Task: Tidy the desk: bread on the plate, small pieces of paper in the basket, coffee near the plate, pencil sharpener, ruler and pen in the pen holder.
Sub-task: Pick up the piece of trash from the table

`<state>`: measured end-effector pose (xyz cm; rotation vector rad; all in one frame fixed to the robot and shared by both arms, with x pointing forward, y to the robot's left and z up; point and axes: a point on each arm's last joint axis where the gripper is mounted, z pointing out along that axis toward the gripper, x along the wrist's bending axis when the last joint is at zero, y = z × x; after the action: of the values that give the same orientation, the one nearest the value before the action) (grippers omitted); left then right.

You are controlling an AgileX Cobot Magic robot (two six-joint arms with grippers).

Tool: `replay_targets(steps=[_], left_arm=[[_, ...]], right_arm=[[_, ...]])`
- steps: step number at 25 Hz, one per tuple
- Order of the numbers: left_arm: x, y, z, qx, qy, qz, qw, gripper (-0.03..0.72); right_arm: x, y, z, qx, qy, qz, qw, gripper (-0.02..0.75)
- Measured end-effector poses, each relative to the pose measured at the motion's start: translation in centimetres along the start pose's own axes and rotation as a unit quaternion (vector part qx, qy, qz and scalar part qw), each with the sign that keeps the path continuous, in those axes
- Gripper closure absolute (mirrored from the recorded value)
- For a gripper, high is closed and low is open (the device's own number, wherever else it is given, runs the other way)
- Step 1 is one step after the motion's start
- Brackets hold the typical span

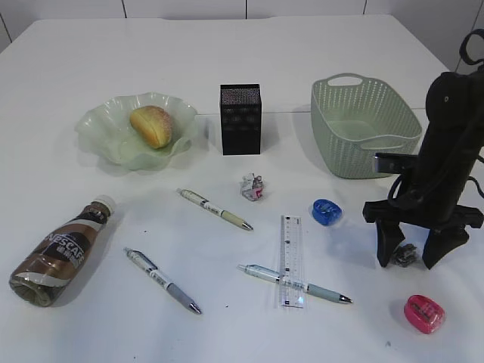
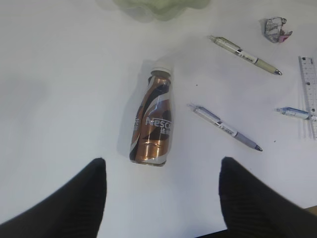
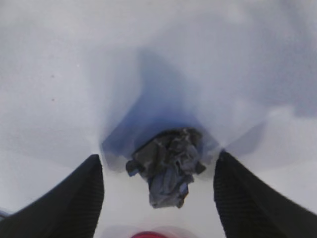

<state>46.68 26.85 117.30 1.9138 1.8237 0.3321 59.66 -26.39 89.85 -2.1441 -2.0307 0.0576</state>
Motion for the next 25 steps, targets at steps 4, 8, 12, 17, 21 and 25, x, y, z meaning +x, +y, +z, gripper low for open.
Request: replay_targets(steps=[4,8,12,17,21,25], left_arm=[[0.0,0.0,0.0,0.0,0.0,0.0,1.0,0.19],[0.0,0.0,0.0,0.0,0.0,0.0,1.0,0.201],[0.0,0.0,0.0,0.0,0.0,0.0,1.0,0.216],[0.0,0.0,0.0,0.0,0.0,0.0,1.0,0.221],[0.0,0.0,0.0,0.0,0.0,0.0,1.0,0.221],[0.0,0.0,0.0,0.0,0.0,0.0,1.0,0.221]], right_arm=[[-0.01,0.03,0.15,0.002,0.0,0.0,1.0,0.281],[-0.05,0.13,0.29,0.004,-0.002,-0.001,1.0,0.374],[-0.1,0.24,0.42,0.008,-0.005,-0.002,1.0,0.425],[-0.18,0.26,0.45,0.01,-0.01,-0.005,1.0,0.485],[-0.19,0.24,0.45,0.011,-0.01,-0.005,1.0,0.526],[-0.16,0.24,0.45,0.011,-0.008,-0.004,1.0,0.587]])
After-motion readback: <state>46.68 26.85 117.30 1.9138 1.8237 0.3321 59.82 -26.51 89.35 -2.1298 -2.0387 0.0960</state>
